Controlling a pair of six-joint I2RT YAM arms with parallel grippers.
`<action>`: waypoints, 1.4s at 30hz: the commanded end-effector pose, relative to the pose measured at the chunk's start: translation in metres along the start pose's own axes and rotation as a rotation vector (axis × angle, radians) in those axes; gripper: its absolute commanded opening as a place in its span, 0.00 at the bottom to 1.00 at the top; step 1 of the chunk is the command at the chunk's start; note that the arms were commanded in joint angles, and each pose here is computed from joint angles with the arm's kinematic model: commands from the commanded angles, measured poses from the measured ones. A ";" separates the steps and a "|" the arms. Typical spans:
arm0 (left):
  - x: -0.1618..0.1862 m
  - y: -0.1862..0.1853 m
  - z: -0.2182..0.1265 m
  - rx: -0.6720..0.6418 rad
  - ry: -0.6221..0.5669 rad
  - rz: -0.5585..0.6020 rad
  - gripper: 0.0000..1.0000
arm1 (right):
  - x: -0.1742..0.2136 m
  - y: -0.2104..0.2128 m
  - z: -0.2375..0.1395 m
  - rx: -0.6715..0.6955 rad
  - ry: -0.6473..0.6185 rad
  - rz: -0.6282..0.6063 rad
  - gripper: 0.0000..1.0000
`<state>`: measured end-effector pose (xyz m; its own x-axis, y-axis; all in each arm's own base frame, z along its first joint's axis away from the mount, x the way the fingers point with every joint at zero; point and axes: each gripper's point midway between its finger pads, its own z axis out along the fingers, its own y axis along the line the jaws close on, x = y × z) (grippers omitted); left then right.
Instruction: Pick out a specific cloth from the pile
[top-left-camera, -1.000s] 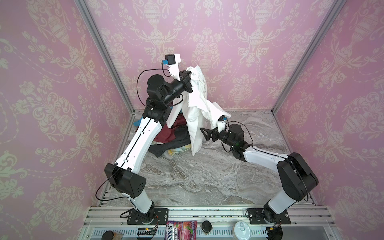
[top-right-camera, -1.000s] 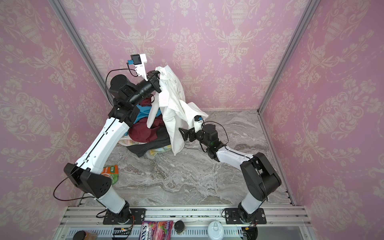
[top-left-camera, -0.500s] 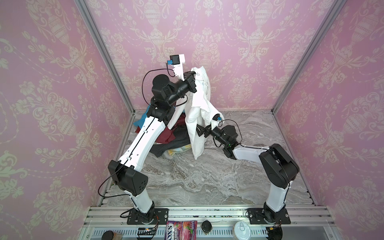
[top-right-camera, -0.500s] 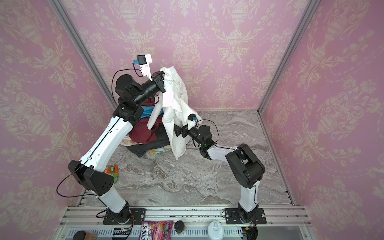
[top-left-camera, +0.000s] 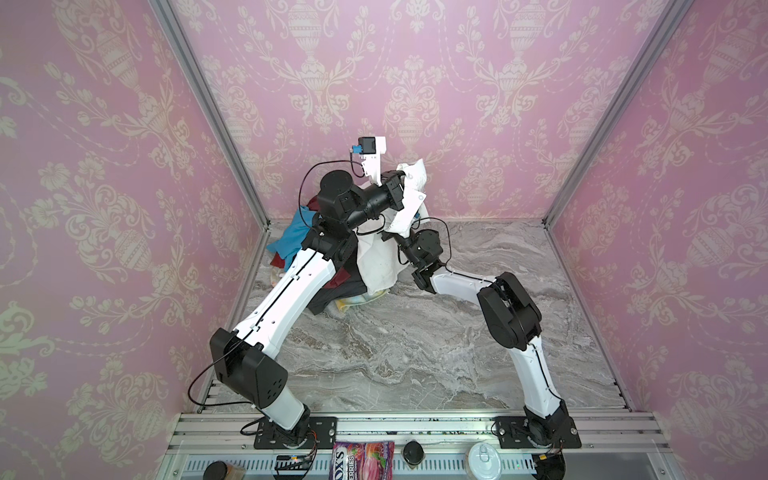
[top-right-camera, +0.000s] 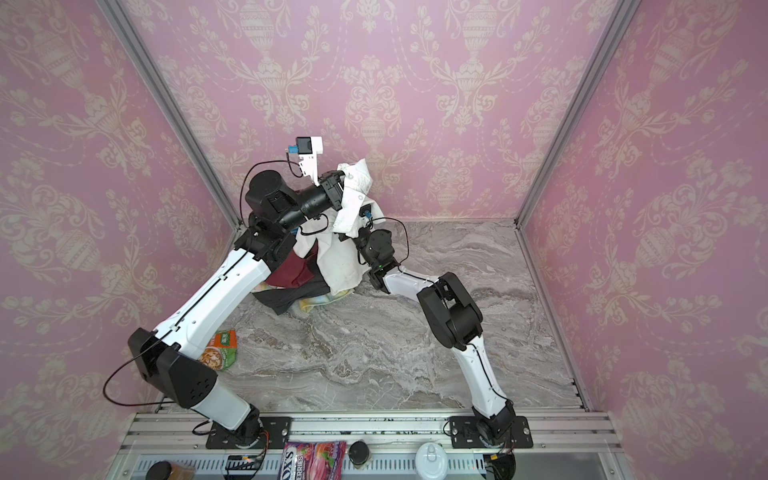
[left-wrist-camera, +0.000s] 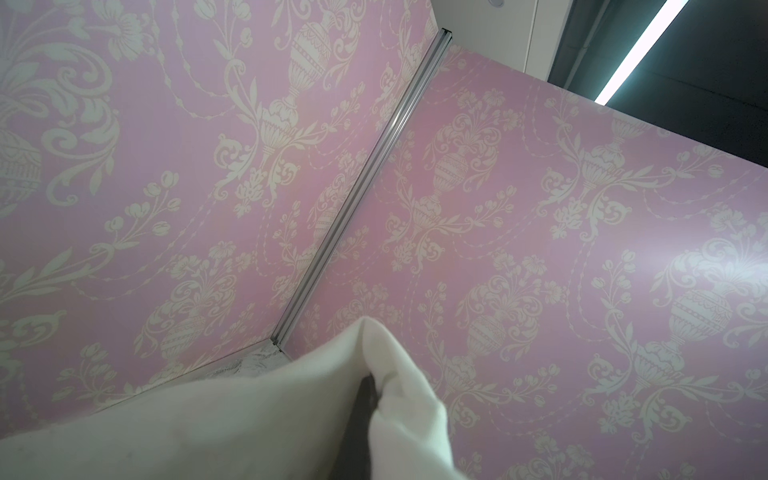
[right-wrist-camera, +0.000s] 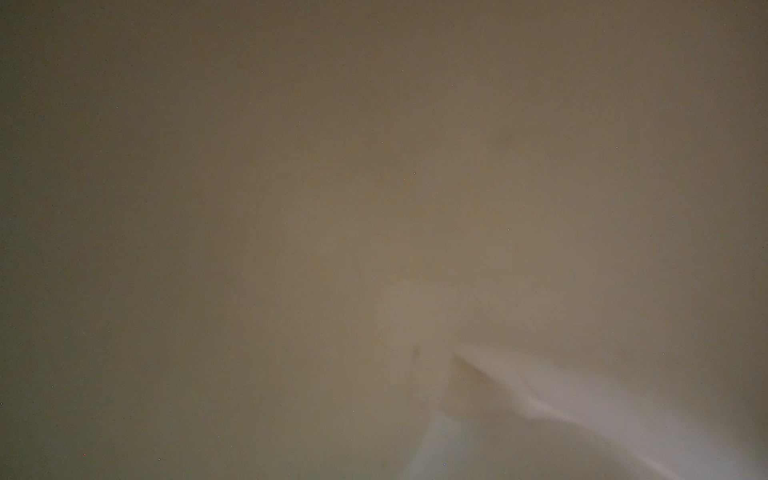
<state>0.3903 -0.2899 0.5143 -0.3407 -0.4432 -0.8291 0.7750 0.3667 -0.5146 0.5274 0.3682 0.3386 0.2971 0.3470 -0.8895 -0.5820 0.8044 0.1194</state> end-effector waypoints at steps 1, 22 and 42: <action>-0.009 -0.022 -0.017 0.011 -0.014 0.040 0.00 | -0.039 0.004 0.008 0.011 -0.076 0.070 0.00; 0.020 0.110 -0.093 -0.363 0.025 0.007 0.99 | -0.209 -0.071 -0.034 0.197 -0.150 0.691 0.00; 0.074 0.155 -0.106 -0.467 0.140 -0.006 0.99 | -0.332 -0.171 -0.093 0.359 -0.331 0.767 0.00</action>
<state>0.4225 -0.1855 0.3589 -0.4478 -0.3611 -0.8180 0.4815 0.6734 -0.5609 0.4835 0.0920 0.5244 0.1258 0.9141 -0.3855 -0.3894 0.4029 0.8283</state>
